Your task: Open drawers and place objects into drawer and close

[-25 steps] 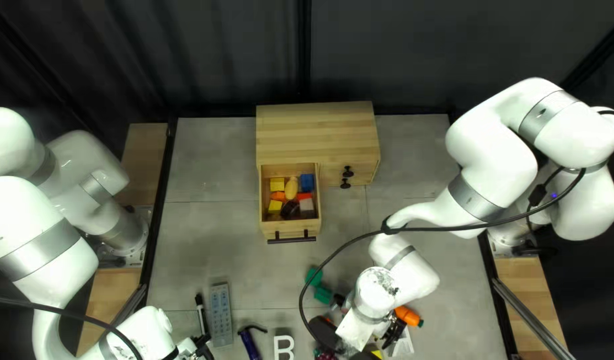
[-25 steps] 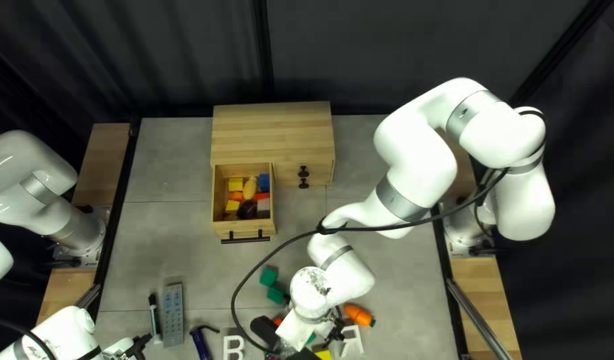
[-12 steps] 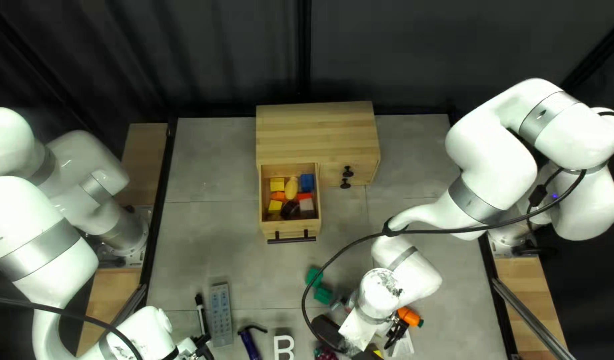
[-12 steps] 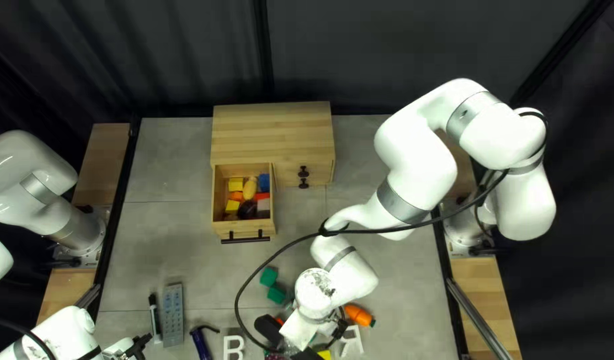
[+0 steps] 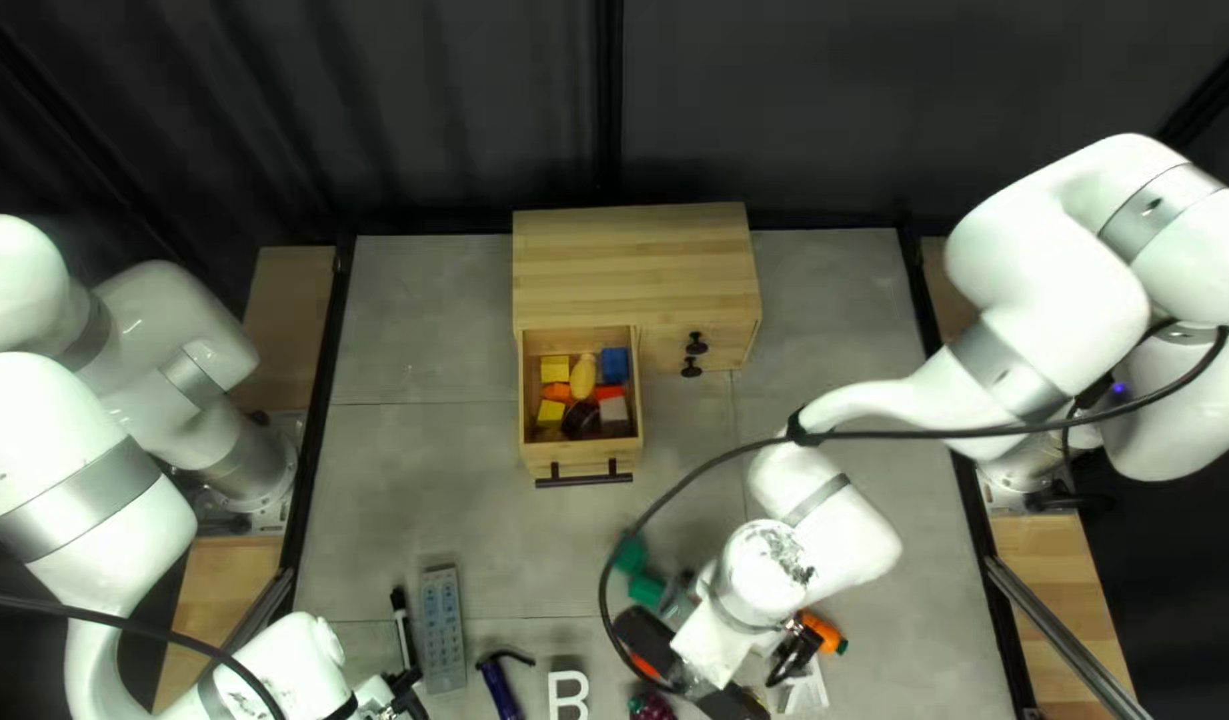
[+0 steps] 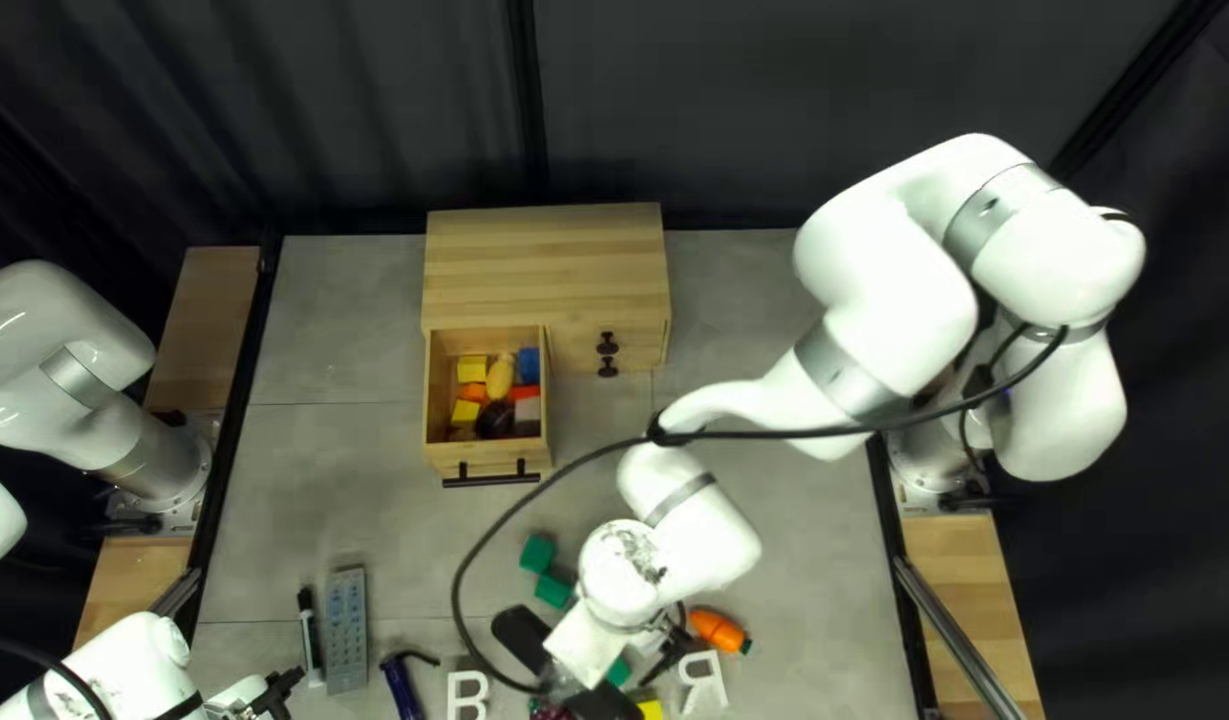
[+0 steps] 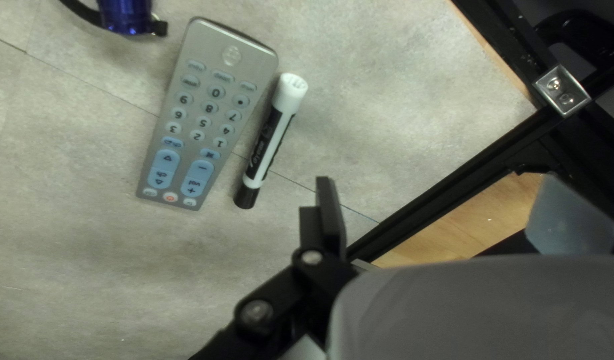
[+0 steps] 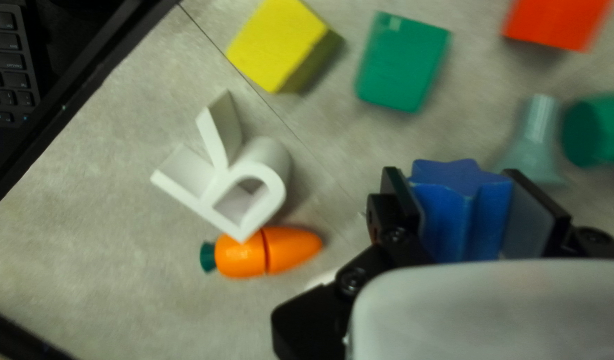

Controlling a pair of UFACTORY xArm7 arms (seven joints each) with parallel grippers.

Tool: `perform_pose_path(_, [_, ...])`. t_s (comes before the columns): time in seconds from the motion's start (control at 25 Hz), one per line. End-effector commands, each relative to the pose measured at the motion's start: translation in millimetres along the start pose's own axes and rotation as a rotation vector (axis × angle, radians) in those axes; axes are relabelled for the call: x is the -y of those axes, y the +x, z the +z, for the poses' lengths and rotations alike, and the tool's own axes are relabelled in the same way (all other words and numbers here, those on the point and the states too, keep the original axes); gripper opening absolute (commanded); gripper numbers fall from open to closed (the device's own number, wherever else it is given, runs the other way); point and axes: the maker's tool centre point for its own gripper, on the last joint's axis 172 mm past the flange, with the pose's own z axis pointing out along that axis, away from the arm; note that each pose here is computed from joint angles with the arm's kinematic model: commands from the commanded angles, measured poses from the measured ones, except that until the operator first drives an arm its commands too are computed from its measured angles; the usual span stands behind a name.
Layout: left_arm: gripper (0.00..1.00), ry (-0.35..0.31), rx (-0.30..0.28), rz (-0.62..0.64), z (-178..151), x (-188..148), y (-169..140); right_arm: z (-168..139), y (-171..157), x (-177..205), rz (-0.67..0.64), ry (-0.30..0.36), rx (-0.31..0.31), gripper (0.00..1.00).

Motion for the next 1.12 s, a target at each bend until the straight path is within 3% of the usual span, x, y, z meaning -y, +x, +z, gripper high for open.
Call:
perform_pose_path(0.04, [1.00, 0.000, 0.000, 0.000, 0, 0, 0, -62, 3, -44, 0.234, -0.093, -0.008, 0.04])
perform_pose_path(0.28, [1.00, 0.000, 0.000, 0.000, 0, 0, 0, -103, 3, -91, 0.419, -0.224, -0.057, 0.04])
perform_pose_path(0.6, [1.00, 0.000, 0.000, 0.000, 0, 0, 0, -77, -25, -180, 0.475, -0.395, -0.123, 0.04])
perform_pose_path(0.88, [1.00, 0.000, 0.000, 0.000, 0, 0, 0, -61, -26, -247, 0.482, -0.461, -0.140, 0.05])
perform_pose_path(1.0, [1.00, 0.000, 0.000, 0.000, 0, 0, 0, -54, -24, -264, 0.488, -0.471, -0.149, 0.10])
perform_pose_path(1.08, [1.00, 0.000, 0.000, 0.000, 0, 0, 0, -53, -21, -270, 0.495, -0.469, -0.155, 0.94])
perform_pose_path(1.12, [1.00, 0.000, 0.000, 0.000, 0, 0, 0, -53, -20, -272, 0.502, -0.465, -0.155, 1.00])
